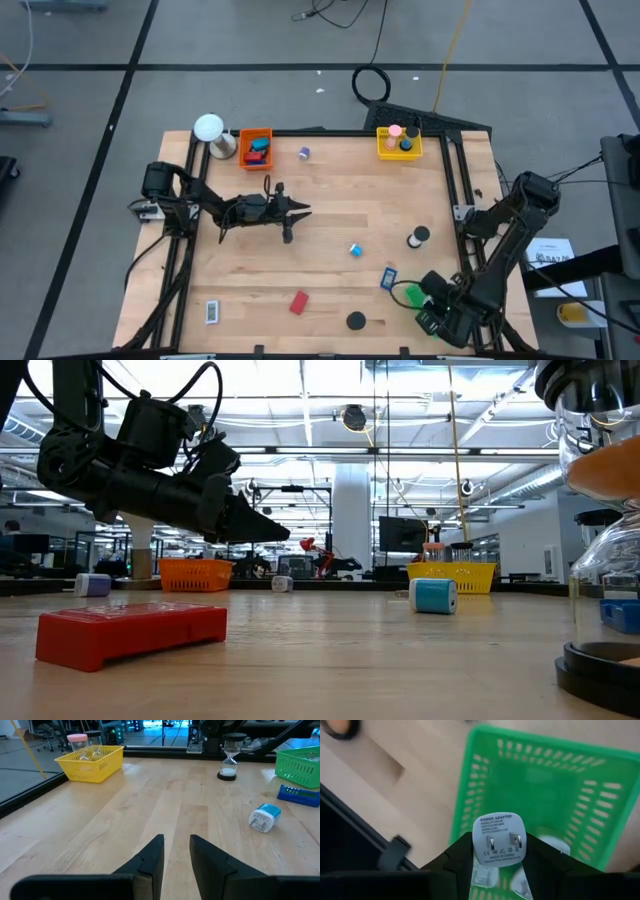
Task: Pick & Place Office items
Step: Put the green charger adapter into the green bin
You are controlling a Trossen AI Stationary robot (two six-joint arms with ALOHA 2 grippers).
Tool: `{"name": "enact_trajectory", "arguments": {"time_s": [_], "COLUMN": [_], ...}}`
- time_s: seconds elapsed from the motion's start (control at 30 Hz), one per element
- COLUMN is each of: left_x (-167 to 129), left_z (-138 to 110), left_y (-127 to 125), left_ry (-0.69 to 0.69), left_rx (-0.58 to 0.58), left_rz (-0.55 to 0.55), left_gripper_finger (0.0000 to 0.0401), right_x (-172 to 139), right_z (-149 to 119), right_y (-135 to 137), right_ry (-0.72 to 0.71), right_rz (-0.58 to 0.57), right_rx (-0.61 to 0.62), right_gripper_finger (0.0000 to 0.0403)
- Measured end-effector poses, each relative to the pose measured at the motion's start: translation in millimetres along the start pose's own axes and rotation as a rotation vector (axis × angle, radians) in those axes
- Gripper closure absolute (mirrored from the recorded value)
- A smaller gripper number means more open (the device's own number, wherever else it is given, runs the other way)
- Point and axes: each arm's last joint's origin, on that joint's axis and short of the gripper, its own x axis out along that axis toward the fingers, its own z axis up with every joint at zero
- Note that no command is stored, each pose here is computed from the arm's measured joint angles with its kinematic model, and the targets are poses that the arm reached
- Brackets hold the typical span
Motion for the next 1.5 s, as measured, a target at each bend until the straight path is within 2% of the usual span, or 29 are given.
{"name": "enact_trajectory", "arguments": {"time_s": [0.43, 0.7, 0.93, 1.5], "left_x": [0, 0, 0, 0], "left_z": [0, 0, 0, 0], "left_y": [0, 0, 0, 0], "left_ry": [0.000, 0.000, 0.000, 0.000], "left_rx": [0.001, 0.001, 0.001, 0.002], "left_rz": [0.000, 0.000, 0.000, 0.000], "left_gripper_finger": [0.0308, 0.0308, 0.0308, 0.0308], "right_x": [19, 24, 26, 36], "right_z": [9, 17, 25, 24], "right_y": [-21, -16, -6, -4], "right_ry": [-0.038, -0.040, -0.097, -0.099], "right_rz": [-0.128, -0.089, 0.004, -0.029], "right_rx": [-0.010, 0.073, 0.087, 0.073], "right_gripper_finger": [0.0271, 0.0270, 0.0270, 0.0260]}}
